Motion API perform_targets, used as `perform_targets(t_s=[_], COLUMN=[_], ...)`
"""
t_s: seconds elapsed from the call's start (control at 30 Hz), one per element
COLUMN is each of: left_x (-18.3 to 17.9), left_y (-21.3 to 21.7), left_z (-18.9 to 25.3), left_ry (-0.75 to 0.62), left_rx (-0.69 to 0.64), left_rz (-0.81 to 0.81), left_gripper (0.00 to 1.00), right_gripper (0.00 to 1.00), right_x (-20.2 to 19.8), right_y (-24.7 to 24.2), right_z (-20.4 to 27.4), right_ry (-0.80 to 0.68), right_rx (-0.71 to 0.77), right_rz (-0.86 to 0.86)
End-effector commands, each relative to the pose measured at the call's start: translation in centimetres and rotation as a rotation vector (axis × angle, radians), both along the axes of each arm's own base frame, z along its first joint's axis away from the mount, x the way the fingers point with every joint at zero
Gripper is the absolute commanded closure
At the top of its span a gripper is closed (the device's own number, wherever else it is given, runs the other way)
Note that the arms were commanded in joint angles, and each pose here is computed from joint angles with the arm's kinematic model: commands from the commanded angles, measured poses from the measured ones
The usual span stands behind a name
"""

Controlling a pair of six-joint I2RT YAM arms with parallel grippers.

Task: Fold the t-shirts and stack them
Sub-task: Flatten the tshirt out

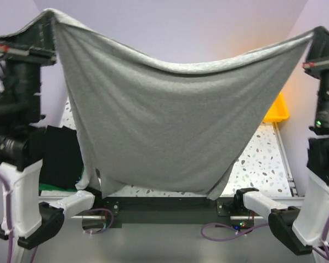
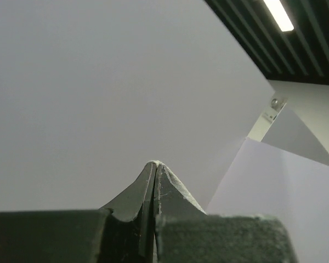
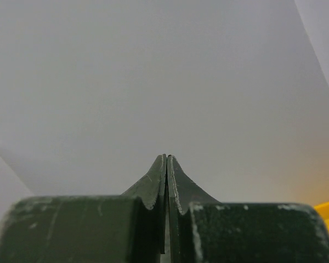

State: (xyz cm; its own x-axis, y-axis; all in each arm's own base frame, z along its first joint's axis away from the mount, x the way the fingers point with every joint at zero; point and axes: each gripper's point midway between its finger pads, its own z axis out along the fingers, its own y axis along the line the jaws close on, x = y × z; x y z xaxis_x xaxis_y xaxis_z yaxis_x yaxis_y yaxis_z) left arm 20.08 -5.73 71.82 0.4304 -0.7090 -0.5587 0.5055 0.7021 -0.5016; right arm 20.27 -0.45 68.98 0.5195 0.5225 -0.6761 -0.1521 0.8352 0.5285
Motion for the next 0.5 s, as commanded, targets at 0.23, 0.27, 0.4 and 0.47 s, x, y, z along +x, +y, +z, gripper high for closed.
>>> perform_targets(t_s=[0.23, 0.27, 0.4, 0.47], left_x=[15.3, 18.5, 24.8, 27.8], left_y=[-3.7, -4.3, -2.5, -1.5], left_z=[-3.4, -4.8, -4.7, -4.1], left_ry=[0.052, 0.084, 0.046, 0.004], left_rx=[0.052, 0.072, 0.040, 0.020], left_rz=[0.039, 0.032, -0.002, -0.064], left_gripper=[1.00, 1.00, 1.00, 1.00], right_gripper=[1.00, 1.00, 1.00, 1.00], right_x=[16.0, 16.9, 22.4, 24.7], right_y=[1.5, 1.6, 2.0, 2.2], right_z=[-4.6, -4.3, -4.0, -3.1], right_ry=[0.103, 0.088, 0.075, 0.042], right_rx=[-0.032, -0.035, -0.041, -0.045], right_rz=[-0.021, -0.024, -0.039, -0.045])
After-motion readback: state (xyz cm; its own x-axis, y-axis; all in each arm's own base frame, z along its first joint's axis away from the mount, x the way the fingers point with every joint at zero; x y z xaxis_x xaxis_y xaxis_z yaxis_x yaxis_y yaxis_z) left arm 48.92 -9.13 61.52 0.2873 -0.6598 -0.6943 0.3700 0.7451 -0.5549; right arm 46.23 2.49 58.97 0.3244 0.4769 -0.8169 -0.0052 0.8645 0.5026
